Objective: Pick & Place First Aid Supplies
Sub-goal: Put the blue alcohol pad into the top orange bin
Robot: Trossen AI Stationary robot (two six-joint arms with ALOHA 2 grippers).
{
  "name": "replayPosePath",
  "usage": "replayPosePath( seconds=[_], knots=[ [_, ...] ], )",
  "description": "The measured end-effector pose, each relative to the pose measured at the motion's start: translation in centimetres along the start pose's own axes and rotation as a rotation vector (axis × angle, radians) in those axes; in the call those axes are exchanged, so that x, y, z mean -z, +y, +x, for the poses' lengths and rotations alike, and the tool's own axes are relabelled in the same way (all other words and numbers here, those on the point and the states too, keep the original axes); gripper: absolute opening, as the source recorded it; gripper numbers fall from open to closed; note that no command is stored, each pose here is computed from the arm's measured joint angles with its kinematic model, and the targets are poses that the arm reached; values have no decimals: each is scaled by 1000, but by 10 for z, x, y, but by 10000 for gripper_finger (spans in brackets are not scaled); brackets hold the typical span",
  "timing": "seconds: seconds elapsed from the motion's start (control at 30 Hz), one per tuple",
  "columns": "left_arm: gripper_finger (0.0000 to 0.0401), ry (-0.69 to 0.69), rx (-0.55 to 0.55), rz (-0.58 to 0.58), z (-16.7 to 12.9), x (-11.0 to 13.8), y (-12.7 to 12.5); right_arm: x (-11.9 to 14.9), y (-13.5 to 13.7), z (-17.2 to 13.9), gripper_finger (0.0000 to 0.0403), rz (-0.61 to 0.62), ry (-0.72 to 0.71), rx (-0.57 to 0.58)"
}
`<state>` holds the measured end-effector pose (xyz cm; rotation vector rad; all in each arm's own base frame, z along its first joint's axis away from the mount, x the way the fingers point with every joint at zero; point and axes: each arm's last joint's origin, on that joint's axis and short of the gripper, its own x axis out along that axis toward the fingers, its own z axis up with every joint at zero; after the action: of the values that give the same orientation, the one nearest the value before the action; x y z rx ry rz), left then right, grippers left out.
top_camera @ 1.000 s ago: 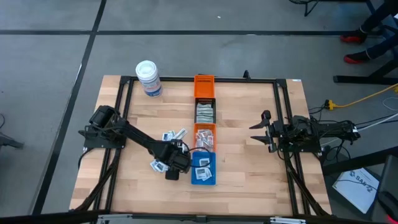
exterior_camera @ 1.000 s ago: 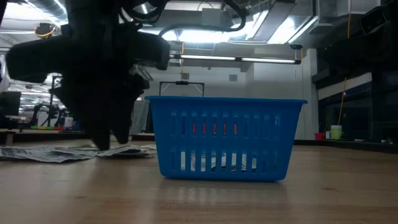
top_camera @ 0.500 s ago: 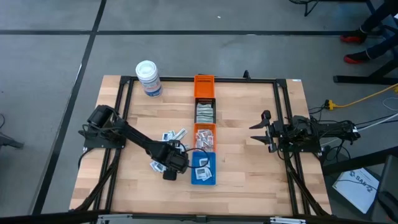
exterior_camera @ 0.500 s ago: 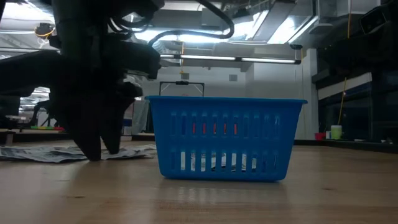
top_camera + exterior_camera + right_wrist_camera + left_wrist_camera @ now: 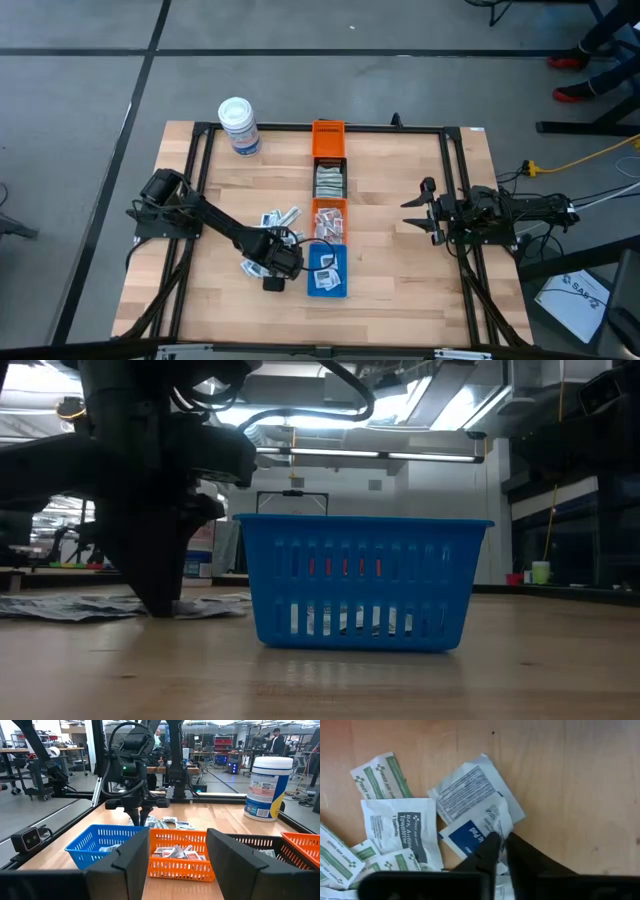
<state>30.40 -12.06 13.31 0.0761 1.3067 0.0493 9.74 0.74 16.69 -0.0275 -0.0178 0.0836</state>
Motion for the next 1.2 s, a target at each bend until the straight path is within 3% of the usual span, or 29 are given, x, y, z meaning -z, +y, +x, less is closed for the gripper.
replayPosePath(
  seconds=[0.1, 0.4, 0.73, 1.2],
  knots=[
    [6, -5, 1, -9, 0, -1, 0, 0, 0, 0, 195, 0, 0, 0],
    [3, -41, -47, -79, -17, 1, 8, 0, 0, 0, 195, 0, 0, 0],
    [2, -162, 20, -249, -57, -5, 19, 0, 0, 0, 195, 0, 0, 0],
    [2, -428, 32, -528, -84, -31, 73, 0, 0, 0, 195, 0, 0, 0]
  ],
)
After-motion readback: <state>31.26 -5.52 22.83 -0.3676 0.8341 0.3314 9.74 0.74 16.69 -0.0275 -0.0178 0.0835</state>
